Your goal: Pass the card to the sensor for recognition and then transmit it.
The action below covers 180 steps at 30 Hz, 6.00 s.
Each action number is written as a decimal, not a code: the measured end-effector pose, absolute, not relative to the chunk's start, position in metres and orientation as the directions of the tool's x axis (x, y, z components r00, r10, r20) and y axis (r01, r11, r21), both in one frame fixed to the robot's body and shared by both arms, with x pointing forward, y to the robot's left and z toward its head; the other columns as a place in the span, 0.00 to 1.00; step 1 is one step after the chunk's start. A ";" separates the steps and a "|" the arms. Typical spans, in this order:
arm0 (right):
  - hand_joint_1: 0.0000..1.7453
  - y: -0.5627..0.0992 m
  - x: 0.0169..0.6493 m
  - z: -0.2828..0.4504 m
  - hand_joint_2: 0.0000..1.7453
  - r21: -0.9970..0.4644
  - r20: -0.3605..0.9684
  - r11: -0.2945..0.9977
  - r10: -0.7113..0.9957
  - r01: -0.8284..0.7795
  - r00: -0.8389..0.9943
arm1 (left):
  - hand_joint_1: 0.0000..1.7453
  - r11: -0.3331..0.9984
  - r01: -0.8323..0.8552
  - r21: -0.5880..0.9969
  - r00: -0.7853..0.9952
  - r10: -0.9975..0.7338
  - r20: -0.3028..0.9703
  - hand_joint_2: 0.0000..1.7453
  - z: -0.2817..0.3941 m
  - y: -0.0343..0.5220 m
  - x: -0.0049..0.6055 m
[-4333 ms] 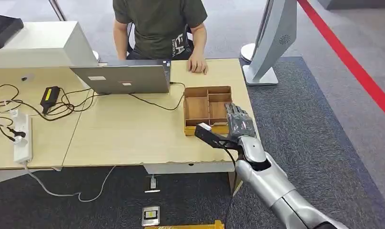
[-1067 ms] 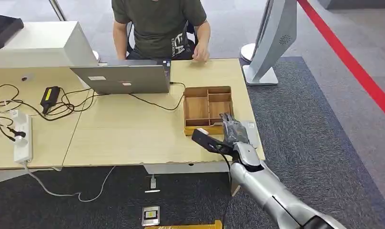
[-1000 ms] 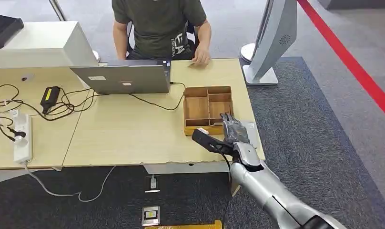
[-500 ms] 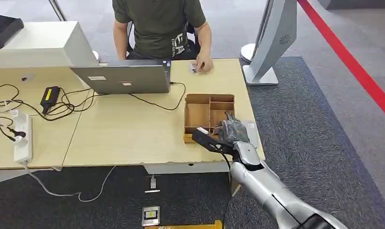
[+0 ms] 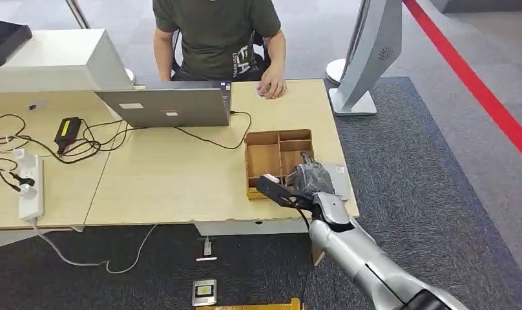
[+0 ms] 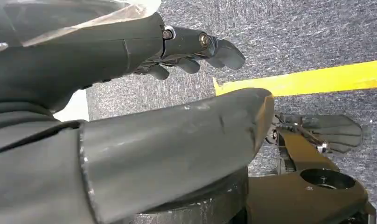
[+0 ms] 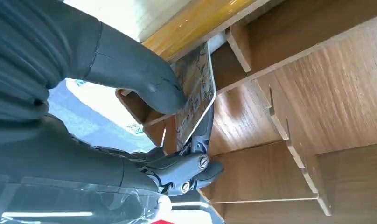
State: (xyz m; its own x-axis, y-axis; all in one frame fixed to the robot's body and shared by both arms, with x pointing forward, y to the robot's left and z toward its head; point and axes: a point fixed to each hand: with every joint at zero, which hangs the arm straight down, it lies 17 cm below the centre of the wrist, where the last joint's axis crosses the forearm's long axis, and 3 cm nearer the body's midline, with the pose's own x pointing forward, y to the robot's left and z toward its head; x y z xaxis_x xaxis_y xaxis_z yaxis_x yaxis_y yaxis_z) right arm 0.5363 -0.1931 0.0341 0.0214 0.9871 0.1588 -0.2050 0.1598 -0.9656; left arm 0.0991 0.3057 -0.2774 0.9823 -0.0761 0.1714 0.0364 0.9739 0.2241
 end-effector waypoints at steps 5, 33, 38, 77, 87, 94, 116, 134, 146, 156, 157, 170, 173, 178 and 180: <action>1.00 -0.190 0.536 0.036 1.00 -0.968 0.157 0.157 0.987 -0.197 0.016 | 0.00 0.974 0.032 0.223 0.983 -0.072 0.172 0.00 -0.277 0.305 0.099; 1.00 -0.176 0.579 0.254 1.00 -0.952 0.232 0.249 0.967 0.178 -0.109 | 0.00 0.974 0.064 0.218 0.980 -0.103 0.169 0.00 -0.278 0.303 0.098; 1.00 -0.185 0.594 0.274 1.00 -0.944 0.245 0.256 0.966 0.210 -0.077 | 0.00 0.972 0.075 0.221 0.978 -0.115 0.172 0.00 -0.278 0.303 0.099; 0.00 -0.186 0.612 0.214 0.00 -0.992 0.062 0.053 0.995 0.119 0.073 | 0.00 0.969 -0.050 0.243 0.990 0.017 0.137 0.00 -0.278 0.311 0.091; 0.00 -0.221 0.612 0.208 0.00 -0.992 -0.017 -0.033 0.991 0.122 0.132 | 0.00 0.974 -0.051 0.223 0.989 0.018 0.149 0.00 -0.278 0.309 0.093; 0.00 -0.322 0.592 0.156 0.00 -0.997 -0.072 -0.067 0.956 -0.027 0.285 | 0.00 0.975 -0.031 0.219 0.989 -0.003 0.150 0.00 -0.279 0.314 0.091; 0.00 -0.687 0.349 0.086 0.00 -0.959 0.259 0.265 0.672 0.101 0.694 | 0.00 0.952 -0.232 0.198 0.963 0.196 0.187 1.00 -0.279 0.315 0.088; 0.00 -0.701 0.196 -0.087 0.00 -0.860 0.362 0.484 0.355 0.161 0.862 | 0.00 0.936 -0.309 0.167 0.922 0.252 0.294 0.00 -0.273 0.318 0.113; 0.00 -0.568 0.149 -0.199 0.00 -0.711 0.296 0.702 0.244 0.042 0.924 | 0.00 0.897 -0.403 0.181 0.894 0.344 0.286 0.00 -0.273 0.322 0.111; 0.00 -0.407 0.122 -0.258 0.00 -0.512 0.254 0.859 0.173 -0.019 0.952 | 0.00 0.886 -0.421 0.193 0.882 0.351 0.315 0.00 -0.272 0.326 0.114; 0.00 -0.392 0.120 -0.260 0.00 -0.491 0.258 0.871 0.148 -0.002 0.955 | 0.00 0.886 -0.425 0.188 0.878 0.352 0.325 0.00 -0.271 0.326 0.116; 0.00 -0.334 0.123 -0.264 0.00 -0.422 0.308 0.903 0.058 0.081 0.950 | 0.00 0.880 -0.436 0.191 0.881 0.373 0.291 0.00 -0.273 0.324 0.109; 0.00 -0.330 0.120 -0.265 0.00 -0.417 0.294 0.906 0.062 0.070 0.954 | 0.00 0.874 -0.439 0.209 0.889 0.388 0.242 0.00 -0.275 0.321 0.100; 0.00 -0.325 0.119 -0.266 0.00 -0.406 0.282 0.912 0.065 0.057 0.957 | 0.00 0.865 -0.441 0.239 0.893 0.397 0.210 0.00 -0.276 0.321 0.092; 0.00 -0.324 0.118 -0.267 0.00 -0.400 0.278 0.915 0.062 0.057 0.959 | 0.00 0.862 -0.441 0.249 0.894 0.397 0.209 0.00 -0.276 0.322 0.091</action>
State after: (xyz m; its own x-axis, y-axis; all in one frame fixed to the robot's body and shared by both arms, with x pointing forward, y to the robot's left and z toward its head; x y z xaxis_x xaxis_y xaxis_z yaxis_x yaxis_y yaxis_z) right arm 0.1180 -0.3238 -0.2666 0.9586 0.0616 0.2779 0.0573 0.9145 -0.4005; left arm 0.0913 0.3224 -0.2761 0.8940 0.3965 0.2085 -0.4406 0.8625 0.2490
